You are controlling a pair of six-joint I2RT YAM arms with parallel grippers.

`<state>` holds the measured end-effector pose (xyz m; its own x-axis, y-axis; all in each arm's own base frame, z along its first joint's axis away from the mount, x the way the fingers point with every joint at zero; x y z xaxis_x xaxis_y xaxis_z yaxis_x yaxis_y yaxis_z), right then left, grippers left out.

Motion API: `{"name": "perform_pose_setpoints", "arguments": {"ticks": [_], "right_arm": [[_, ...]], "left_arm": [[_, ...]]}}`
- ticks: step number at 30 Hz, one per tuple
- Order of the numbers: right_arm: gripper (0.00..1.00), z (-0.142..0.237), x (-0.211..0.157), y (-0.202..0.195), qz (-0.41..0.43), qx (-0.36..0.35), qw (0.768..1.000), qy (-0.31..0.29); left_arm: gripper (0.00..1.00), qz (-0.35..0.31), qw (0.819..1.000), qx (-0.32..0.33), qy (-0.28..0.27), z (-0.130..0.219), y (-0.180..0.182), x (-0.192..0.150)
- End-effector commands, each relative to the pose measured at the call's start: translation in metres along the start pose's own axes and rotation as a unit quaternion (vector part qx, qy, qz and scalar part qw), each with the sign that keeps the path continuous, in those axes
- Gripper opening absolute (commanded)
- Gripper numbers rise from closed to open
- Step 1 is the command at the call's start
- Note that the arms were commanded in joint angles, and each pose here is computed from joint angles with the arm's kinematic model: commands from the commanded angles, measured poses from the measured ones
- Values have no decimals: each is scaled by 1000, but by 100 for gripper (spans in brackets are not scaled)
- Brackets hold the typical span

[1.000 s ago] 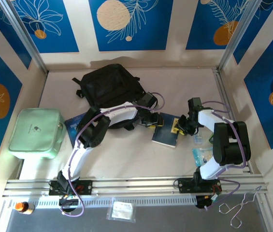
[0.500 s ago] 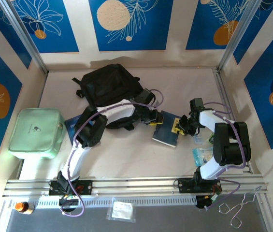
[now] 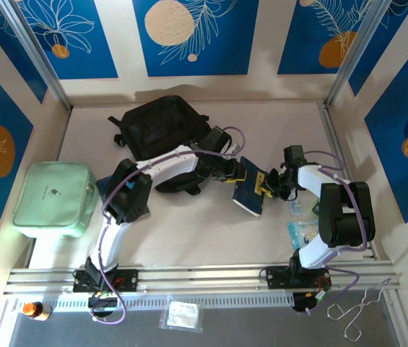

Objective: Pack the student bag

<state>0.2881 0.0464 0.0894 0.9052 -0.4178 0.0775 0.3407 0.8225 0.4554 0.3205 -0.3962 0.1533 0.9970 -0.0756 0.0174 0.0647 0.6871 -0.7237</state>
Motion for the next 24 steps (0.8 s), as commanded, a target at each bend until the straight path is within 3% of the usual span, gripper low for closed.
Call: {"name": "perform_pose_setpoints", "arguments": {"ticks": [1, 11, 18, 20, 24], "right_arm": [[18, -5, -6, 2, -6, 15, 1000, 17], [18, -3, -5, 4, -4, 21, 1000, 12], [19, 5, -3, 4, -3, 25, 1000, -11], [22, 12, -2, 6, 0, 34, 999, -26], [34, 28, 1, 13, 14, 67, 995, -65]], "left_arm": [[30, -15, 1000, -3, 5, -2, -10, 0], [24, -16, 1000, 7, 7, -6, -7, 2], [7, -31, 999, 25, -18, 12, -9, 9], [0, -33, 999, 22, -33, 25, -10, 15], [0, -33, 997, 6, -72, 60, -12, 27]]}}
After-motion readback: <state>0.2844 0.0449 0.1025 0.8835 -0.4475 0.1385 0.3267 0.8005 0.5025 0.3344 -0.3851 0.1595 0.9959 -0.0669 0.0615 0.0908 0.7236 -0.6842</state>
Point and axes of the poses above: each hand's point on the last joint's axis, 136 mm out from that joint toward the fingers, its own z axis back along the fingers, its own y axis along the line the jaws close on, x = y × z, the point moved 7 cm from there along z, back along the fingers, and after that the axes turned 12 degrees about z, right-handed, at the moved point
